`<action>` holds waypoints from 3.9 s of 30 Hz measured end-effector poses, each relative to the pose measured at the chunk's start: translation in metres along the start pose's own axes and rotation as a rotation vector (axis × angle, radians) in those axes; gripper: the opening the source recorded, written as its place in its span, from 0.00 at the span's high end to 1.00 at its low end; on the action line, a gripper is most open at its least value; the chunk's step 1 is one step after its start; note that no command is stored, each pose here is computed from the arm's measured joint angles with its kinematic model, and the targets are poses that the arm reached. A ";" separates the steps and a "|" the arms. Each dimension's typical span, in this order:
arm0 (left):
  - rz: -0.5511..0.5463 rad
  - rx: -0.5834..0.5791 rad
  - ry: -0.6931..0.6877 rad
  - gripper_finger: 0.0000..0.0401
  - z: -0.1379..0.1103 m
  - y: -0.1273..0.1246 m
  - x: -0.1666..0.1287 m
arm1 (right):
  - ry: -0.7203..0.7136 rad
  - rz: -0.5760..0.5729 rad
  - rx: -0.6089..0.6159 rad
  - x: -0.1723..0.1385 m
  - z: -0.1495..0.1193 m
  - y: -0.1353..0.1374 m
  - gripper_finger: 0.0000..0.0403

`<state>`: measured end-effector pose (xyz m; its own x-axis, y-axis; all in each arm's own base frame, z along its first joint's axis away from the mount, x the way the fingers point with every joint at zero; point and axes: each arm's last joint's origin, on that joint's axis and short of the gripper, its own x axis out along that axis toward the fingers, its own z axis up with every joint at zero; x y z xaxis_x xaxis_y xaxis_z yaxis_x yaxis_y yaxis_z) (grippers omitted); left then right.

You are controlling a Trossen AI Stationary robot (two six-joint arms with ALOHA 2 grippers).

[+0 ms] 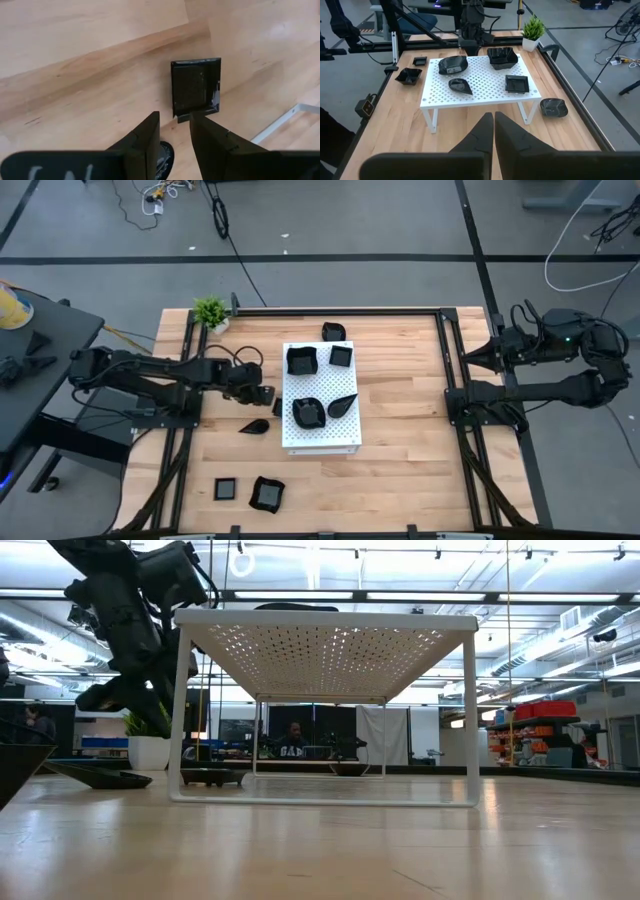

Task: Pick & Place Mini shaped plates
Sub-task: Stack the black square plate on top of the other black square plate on the shelf

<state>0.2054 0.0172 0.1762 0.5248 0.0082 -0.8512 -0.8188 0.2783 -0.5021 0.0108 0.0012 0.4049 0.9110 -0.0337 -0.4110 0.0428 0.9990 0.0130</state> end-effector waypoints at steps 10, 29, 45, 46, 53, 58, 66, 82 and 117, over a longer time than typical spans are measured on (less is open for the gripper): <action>-0.012 -0.006 0.053 0.72 -0.001 -0.004 0.017 | 0.000 0.000 0.000 0.000 0.000 0.000 0.95; 0.015 -0.040 0.038 0.72 0.002 -0.004 0.033 | 0.000 0.000 0.000 0.000 0.000 0.000 0.95; 0.066 -0.040 0.036 0.72 0.001 -0.001 0.043 | 0.001 0.000 0.000 0.000 0.000 0.000 0.95; 0.062 -0.040 0.035 0.72 0.001 -0.002 0.043 | 0.000 0.000 0.000 0.000 0.000 0.000 0.95; 0.058 -0.038 0.022 0.72 0.002 -0.002 0.043 | 0.000 0.000 0.000 0.000 0.000 0.000 0.95; 0.055 -0.035 0.023 0.72 0.002 -0.002 0.041 | 0.000 0.000 0.000 0.000 0.000 0.000 0.95; -0.056 0.001 -0.007 0.72 0.000 -0.005 0.014 | 0.000 0.000 0.000 0.000 0.000 0.000 0.95; -0.142 -0.033 0.010 0.72 -0.021 0.030 0.015 | 0.000 0.000 0.000 0.000 0.000 0.000 0.95; -0.182 -0.048 -0.006 0.72 -0.005 0.027 0.040 | 0.000 0.000 0.000 0.000 0.000 0.000 0.95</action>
<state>0.2032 0.0204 0.1284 0.6666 -0.0327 -0.7447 -0.7202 0.2293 -0.6548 0.0108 0.0012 0.4048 0.9109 -0.0338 -0.4113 0.0430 0.9990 0.0131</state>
